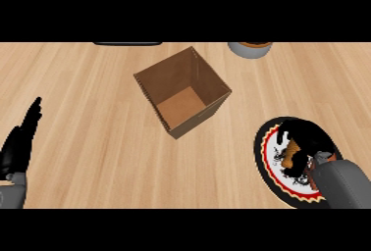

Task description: Pick the croissant from the plate and place it in the cardboard box

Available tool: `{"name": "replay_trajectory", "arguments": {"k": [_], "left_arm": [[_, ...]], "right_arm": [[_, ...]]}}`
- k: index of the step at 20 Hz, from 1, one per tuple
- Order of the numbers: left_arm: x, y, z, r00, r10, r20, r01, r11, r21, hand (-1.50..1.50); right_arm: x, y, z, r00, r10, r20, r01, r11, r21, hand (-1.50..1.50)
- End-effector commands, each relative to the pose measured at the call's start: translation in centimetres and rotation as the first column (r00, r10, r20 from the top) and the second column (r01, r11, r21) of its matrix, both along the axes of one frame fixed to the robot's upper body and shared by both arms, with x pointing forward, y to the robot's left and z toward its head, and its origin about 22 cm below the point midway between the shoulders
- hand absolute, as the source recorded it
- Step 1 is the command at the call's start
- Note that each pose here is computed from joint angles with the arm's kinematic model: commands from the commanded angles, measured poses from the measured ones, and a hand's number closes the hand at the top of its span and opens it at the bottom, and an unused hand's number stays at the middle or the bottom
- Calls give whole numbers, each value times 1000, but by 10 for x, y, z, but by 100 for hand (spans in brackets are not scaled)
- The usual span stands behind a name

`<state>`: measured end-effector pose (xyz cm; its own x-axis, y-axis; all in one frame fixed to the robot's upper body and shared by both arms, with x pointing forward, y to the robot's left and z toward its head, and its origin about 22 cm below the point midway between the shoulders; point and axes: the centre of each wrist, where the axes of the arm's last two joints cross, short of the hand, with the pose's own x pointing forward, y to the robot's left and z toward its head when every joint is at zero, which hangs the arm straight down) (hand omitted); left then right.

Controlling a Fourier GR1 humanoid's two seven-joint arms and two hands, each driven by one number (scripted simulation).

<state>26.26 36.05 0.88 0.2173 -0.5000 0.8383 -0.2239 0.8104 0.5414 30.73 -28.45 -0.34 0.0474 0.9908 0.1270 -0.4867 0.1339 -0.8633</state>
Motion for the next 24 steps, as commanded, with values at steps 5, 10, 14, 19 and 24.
{"name": "replay_trajectory", "arguments": {"k": [5,10,14,19,24], "left_arm": [[0,1,20,1000,-2,10,2,1000,8,0],[-5,13,8,1000,28,-8,-28,1000,8,0],[1,2,20,1000,8,-8,-8,1000,3,0],[-16,5,3,1000,15,-8,-15,1000,5,0],[-6,15,10,1000,1,1,-1,1000,-6,0]], "right_arm": [[9,-9,5,978,-8,206,22,998,-65,150],[-37,27,22,925,-105,365,71,992,104,150],[-63,49,40,865,-132,484,121,991,55,150],[-70,53,108,725,-84,683,19,995,103,150],[-63,80,150,672,5,741,-109,990,93,150]]}}
